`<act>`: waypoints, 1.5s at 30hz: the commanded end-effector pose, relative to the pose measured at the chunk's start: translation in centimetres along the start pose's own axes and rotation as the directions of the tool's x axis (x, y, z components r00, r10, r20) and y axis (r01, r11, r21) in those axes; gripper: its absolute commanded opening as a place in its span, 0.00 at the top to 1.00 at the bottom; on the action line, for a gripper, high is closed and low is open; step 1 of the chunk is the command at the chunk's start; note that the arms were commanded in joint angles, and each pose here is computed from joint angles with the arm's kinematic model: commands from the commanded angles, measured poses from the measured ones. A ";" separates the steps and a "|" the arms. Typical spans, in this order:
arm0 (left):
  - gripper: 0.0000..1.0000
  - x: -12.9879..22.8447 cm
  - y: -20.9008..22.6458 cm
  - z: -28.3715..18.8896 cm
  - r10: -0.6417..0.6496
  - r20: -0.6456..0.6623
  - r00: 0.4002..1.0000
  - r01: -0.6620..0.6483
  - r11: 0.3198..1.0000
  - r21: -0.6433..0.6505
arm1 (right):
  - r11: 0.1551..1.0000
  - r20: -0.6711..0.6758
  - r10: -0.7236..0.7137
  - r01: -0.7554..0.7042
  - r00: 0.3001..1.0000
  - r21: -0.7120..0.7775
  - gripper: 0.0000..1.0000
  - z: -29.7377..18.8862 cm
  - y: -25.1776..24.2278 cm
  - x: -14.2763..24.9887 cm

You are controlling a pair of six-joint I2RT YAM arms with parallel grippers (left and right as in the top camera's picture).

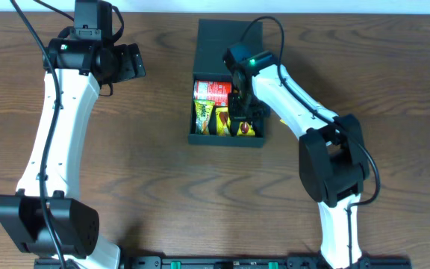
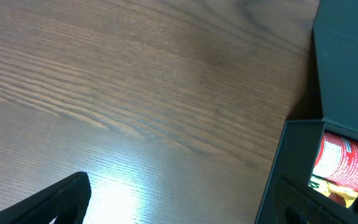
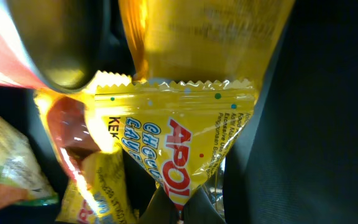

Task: Pack container
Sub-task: 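Release the pack in the box with the right gripper, then move the right gripper to the yellow pack right of the box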

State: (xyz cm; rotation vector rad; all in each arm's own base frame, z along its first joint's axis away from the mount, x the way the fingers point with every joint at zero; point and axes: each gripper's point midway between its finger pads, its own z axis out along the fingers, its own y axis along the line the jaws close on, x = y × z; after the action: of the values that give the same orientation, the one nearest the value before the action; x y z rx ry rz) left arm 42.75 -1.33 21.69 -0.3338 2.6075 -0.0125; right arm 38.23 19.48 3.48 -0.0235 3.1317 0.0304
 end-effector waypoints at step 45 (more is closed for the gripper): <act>0.03 -0.2 0.2 0.3 0.003 0.006 1.000 -0.003 1.000 -0.007 | 0.998 -0.016 0.020 -0.021 1.000 -0.053 0.46 0.3 0.9 0.2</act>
State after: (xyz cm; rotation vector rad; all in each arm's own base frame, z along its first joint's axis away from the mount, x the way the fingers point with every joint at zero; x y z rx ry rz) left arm 42.94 -1.35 21.79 -0.3332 2.5989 -0.0147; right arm 37.52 20.79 2.89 -0.0187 3.1553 0.1238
